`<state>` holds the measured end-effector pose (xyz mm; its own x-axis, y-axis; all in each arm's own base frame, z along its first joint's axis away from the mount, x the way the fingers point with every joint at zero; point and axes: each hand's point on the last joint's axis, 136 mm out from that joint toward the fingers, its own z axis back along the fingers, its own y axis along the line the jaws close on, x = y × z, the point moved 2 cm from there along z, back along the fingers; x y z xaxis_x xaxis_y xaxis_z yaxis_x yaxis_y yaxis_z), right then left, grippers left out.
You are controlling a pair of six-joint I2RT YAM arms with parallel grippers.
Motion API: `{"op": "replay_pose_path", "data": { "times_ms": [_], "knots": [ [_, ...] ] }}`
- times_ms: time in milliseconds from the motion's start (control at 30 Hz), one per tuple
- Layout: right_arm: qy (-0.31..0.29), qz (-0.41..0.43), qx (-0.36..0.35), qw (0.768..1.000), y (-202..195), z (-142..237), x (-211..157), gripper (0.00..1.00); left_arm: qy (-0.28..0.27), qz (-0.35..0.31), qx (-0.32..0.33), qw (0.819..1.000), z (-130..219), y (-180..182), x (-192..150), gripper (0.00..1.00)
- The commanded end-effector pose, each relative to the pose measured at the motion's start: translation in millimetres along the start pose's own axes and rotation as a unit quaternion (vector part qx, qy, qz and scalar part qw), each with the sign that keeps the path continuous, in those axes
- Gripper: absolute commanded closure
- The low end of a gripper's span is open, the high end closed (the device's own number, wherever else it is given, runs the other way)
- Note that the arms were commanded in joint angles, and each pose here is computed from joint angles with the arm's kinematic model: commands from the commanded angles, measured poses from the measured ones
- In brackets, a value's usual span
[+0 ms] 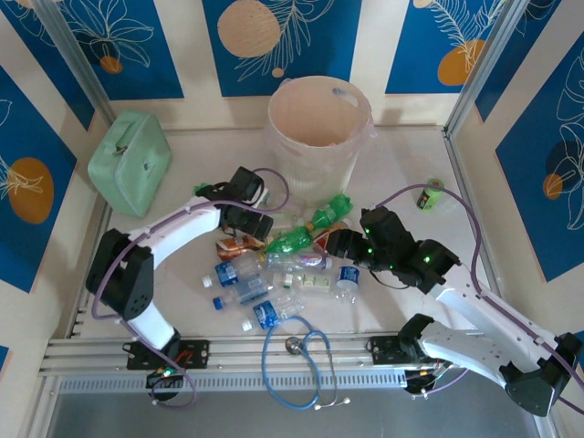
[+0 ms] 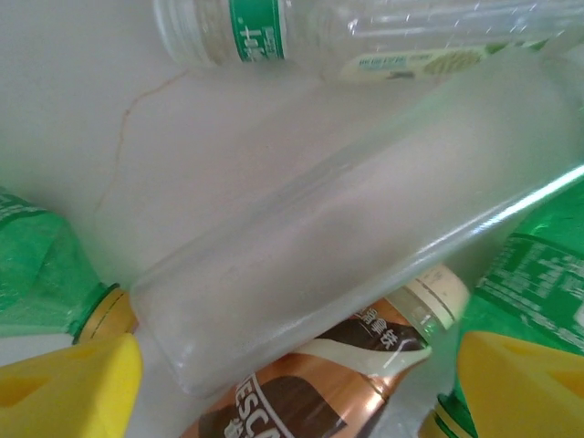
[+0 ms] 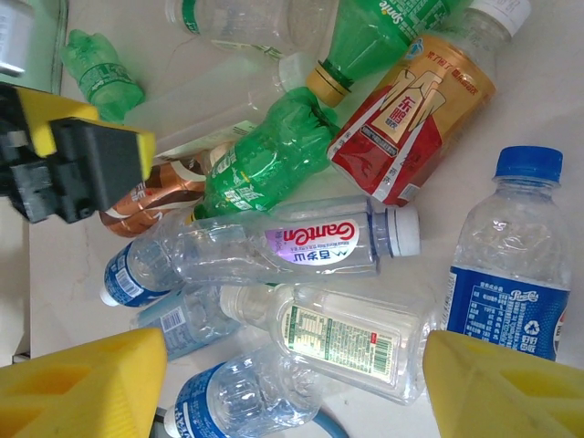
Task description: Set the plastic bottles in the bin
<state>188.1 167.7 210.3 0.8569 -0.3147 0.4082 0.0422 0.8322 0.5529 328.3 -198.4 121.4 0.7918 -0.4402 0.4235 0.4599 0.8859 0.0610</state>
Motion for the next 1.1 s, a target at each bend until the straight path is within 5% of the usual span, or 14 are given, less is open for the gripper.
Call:
{"op": "replay_pose_path", "data": {
  "times_ms": [0, 567, 1067],
  "knots": [
    [0.002, -0.009, 0.006, 1.0, 0.4, 5.8, -3.0, 0.25, 0.007, -0.039, 0.015, 0.999, -7.7, 5.3, 7.5, 0.09],
    [-0.001, -0.015, 0.004, 1.0, -1.6, 7.7, -3.0, 0.24, 0.033, -0.12, 0.027, 0.992, -63.3, 6.1, 11.8, 0.01],
    [0.007, -0.014, 0.005, 1.0, 3.4, 0.6, -2.0, 0.22, -0.067, -0.141, -0.006, 0.988, -24.3, -3.5, 34.3, 0.0]
  ]
}}
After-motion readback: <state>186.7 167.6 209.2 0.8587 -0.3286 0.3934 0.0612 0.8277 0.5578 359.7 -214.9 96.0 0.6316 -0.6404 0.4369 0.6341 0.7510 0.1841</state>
